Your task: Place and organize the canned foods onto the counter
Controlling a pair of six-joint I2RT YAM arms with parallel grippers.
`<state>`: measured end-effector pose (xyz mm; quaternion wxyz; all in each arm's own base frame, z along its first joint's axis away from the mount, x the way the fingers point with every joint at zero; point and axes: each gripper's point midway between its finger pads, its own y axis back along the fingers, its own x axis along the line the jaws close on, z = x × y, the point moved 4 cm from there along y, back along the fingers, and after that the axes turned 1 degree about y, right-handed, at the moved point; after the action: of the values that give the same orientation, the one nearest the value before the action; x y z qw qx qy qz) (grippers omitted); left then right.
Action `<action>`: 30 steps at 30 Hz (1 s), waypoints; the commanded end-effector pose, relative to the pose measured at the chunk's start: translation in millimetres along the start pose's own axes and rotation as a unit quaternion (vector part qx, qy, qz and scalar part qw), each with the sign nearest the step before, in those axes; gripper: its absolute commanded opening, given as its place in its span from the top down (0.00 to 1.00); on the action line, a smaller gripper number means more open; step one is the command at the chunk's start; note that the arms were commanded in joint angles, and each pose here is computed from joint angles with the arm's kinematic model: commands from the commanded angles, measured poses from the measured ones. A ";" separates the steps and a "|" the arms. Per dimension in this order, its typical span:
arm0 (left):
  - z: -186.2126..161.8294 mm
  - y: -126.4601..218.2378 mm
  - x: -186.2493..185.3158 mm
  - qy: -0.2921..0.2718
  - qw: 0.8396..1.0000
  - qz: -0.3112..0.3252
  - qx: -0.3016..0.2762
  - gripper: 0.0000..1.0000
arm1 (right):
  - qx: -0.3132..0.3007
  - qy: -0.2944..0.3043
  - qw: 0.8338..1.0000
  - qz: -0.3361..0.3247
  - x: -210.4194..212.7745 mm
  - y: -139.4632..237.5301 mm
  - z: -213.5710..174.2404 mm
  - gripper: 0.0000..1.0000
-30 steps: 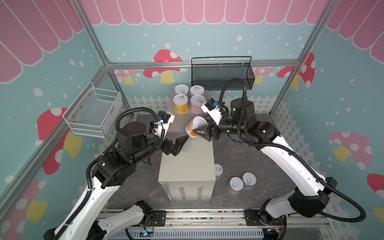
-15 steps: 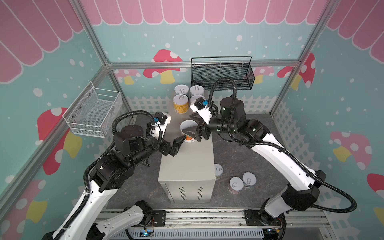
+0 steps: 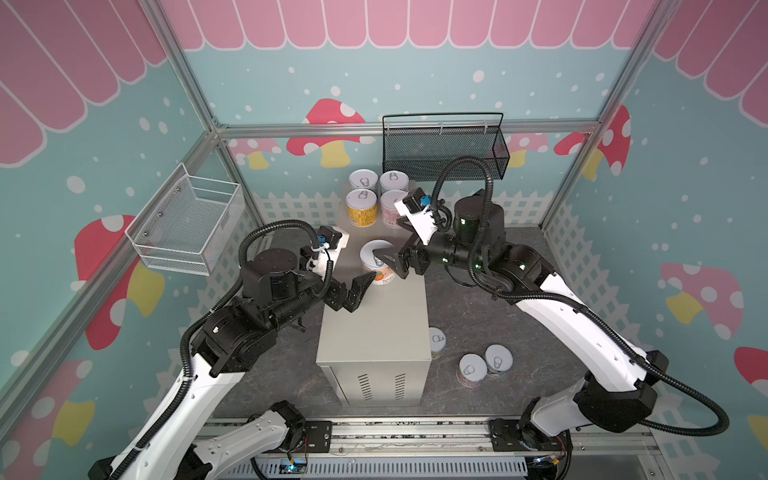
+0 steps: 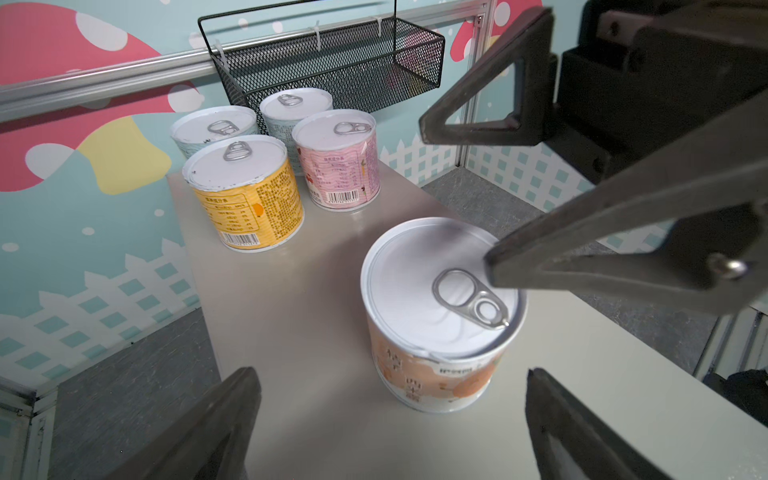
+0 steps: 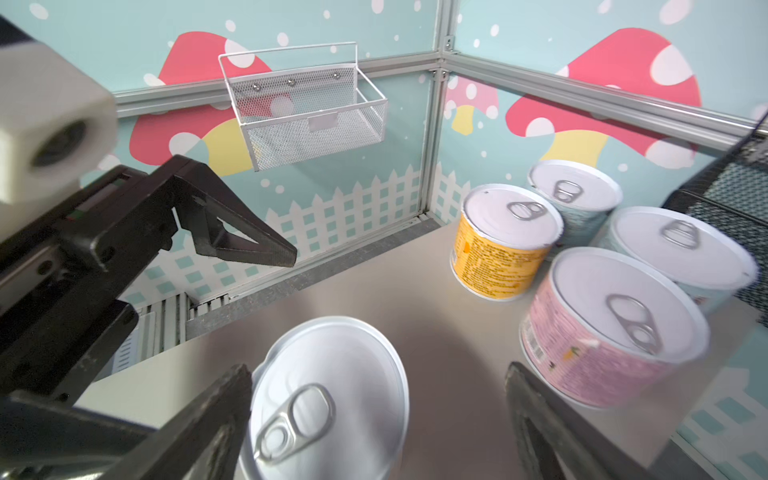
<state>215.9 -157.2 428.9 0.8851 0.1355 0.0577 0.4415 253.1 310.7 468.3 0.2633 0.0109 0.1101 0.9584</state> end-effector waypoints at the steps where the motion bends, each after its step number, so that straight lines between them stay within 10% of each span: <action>1: -2.3 -12.3 -4.1 0.010 1.000 -0.019 -0.001 0.01 | -0.018 0.001 0.999 -0.046 -4.8 28.2 2.7 0.02; 13: -7.6 -46.5 -2.7 0.024 1.000 -0.017 -0.008 0.03 | -0.027 0.035 0.998 -0.041 15.1 92.5 -57.3 0.01; 30: -13.3 -56.0 16.3 0.036 0.998 0.005 -0.046 0.11 | -0.007 0.050 0.999 0.008 26.7 75.6 -91.7 0.01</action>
<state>262.6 -180.5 393.2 0.8882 0.0991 0.0760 0.4422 188.4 239.2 387.8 0.2629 -0.0173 0.1341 0.9553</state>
